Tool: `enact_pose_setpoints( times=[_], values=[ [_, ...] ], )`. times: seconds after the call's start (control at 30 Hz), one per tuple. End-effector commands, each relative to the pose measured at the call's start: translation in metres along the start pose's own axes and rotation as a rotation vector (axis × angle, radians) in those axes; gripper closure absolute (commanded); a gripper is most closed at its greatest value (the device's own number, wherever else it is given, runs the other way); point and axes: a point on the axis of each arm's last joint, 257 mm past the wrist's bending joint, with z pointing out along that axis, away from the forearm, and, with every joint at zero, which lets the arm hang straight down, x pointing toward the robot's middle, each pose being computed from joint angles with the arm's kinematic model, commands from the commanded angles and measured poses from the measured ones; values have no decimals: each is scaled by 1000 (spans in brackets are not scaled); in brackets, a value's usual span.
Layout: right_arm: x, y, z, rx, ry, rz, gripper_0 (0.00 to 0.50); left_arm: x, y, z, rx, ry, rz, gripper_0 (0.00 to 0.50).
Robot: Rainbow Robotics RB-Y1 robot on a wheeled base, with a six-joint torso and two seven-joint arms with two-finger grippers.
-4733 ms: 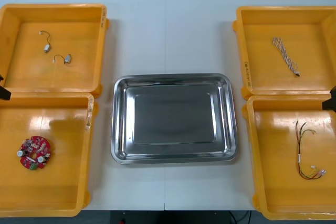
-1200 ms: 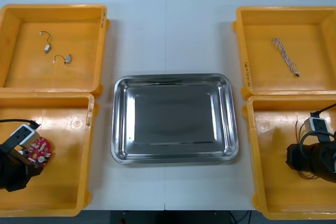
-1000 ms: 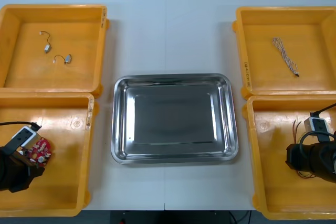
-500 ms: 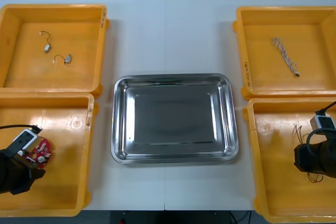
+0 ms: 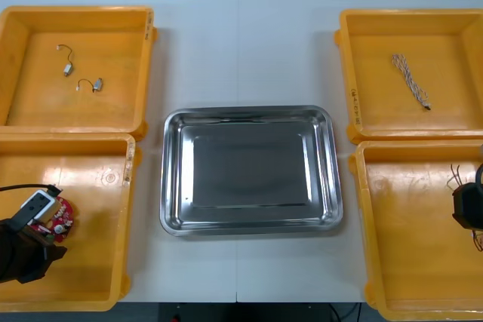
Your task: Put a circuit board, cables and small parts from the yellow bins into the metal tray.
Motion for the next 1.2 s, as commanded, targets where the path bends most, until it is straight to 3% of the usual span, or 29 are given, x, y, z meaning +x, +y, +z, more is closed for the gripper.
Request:
enact_pose_setpoints(
  times=[0.03,0.17,0.2,0.23,0.27,0.3,0.63,0.93,1.2],
  values=[
    [-39,9,-33,-37,-133,37,500,19,3,-1,-7,41,124,0],
    [-53,11,-45,-45,-179,36,500,16,3,-1,-8,37,125,0],
    [-57,12,-47,-48,-190,38,500,14,4,-2,-9,34,127,136],
    [-61,12,-51,-50,-202,37,500,14,4,-2,-10,35,128,316],
    [-63,13,-52,-53,-207,35,500,14,4,-2,-10,35,128,377],
    [-68,14,-56,-55,-220,31,500,12,4,-2,-10,30,128,496],
    [-97,15,-83,-47,-289,-21,500,7,6,-3,-9,24,127,500],
    [-104,14,-94,-83,-230,-86,500,3,11,-7,-14,25,122,500],
    [-108,20,-109,-139,-181,-150,500,-22,24,-37,-35,44,141,500]
  ],
)
